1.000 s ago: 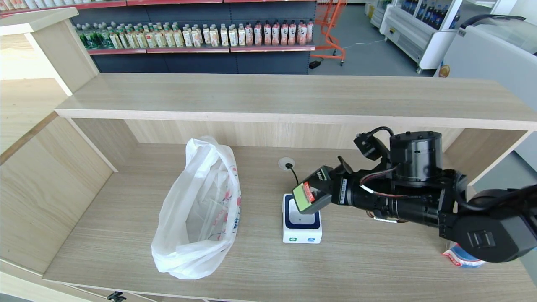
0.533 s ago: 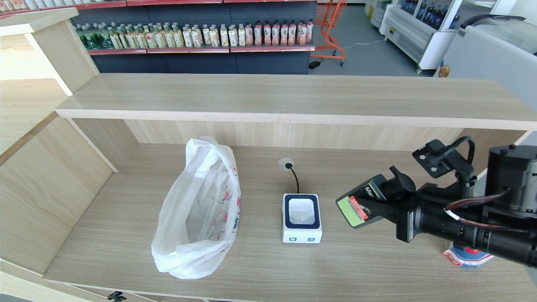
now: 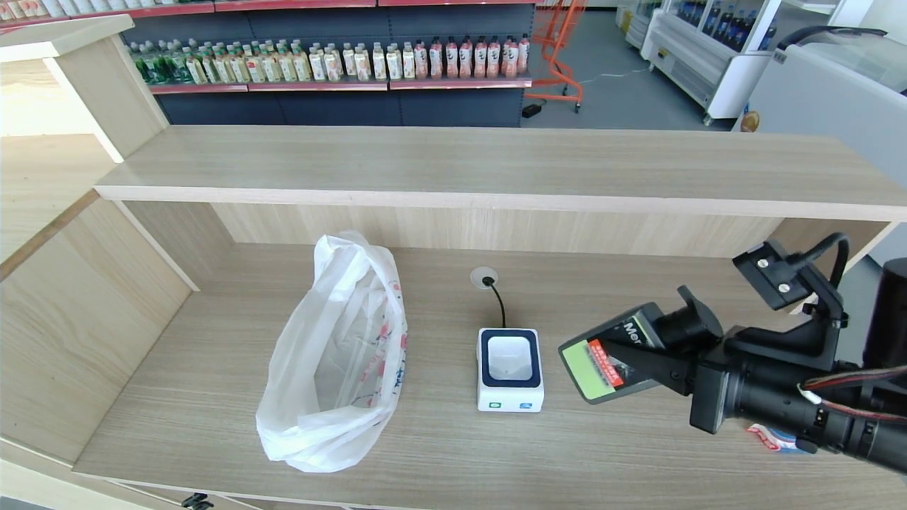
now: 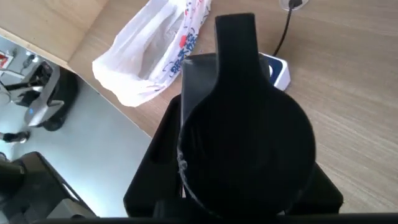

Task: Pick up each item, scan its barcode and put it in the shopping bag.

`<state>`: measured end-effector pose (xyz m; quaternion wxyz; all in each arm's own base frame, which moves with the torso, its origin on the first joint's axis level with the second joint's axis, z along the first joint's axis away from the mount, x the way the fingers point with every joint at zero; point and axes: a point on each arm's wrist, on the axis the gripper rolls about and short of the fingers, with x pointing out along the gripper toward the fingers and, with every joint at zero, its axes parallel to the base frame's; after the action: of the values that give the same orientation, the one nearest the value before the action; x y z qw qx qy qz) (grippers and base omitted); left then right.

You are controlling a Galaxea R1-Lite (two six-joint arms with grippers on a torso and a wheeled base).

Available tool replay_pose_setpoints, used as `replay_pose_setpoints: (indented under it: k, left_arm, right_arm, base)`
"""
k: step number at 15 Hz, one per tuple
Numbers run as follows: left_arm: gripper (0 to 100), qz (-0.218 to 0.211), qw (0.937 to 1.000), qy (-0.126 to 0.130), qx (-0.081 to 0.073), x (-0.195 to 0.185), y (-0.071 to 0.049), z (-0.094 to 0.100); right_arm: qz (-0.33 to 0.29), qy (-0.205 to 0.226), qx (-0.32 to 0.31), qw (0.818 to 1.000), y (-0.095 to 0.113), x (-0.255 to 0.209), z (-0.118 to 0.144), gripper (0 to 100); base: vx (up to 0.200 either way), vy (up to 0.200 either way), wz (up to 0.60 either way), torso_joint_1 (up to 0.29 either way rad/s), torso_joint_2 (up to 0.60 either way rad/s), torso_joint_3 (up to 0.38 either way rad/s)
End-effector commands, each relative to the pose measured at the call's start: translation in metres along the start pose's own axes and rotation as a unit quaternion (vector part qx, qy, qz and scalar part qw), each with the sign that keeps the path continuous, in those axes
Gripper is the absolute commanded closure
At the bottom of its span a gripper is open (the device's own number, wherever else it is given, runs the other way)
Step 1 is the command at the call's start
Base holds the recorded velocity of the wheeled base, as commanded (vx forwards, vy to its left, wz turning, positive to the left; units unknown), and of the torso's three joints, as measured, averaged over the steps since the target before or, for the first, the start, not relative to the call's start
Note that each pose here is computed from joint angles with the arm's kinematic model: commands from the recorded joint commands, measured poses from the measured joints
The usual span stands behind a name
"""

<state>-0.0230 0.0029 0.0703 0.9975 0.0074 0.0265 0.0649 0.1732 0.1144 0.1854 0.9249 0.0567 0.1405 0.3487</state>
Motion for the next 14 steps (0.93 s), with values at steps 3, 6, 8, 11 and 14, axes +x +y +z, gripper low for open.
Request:
replay_pose_setpoints:
  k: [3,6,8,11,14]
  left_arm:
    - [0,0.000,1.0000,0.000,-0.001,0.000,0.000,0.000]
    - [0,0.000,1.0000,0.000,-0.001,0.000,0.000,0.000]
    - [0,0.000,1.0000,0.000,-0.001,0.000,0.000,0.000]
    - [0,0.000,1.0000,0.000,-0.001,0.000,0.000,0.000]
    - [0,0.000,1.0000,0.000,-0.001,0.000,0.000,0.000]
  right_arm:
    - [0.038,0.002,0.042,0.998,0.017,0.003,0.002,100]
    - [0.031,0.033,0.061,0.997,0.014,0.019,-0.006,100]
    - [0.023,0.052,0.085,0.995,0.012,0.033,-0.011,100]
    - [0.013,0.082,0.092,0.992,0.007,0.054,-0.022,100]
    - [0.010,0.098,0.093,0.991,0.005,0.074,-0.027,100]
  base:
    - [0.000,0.200,0.00,0.007,0.01,0.006]
    - [0.000,0.133,0.00,-0.003,0.00,0.002]
    - [0.000,0.000,0.00,0.000,0.00,0.000]
    - [0.000,0.000,0.00,0.000,0.00,0.000]
    - [0.000,0.000,0.00,0.000,0.00,0.000]
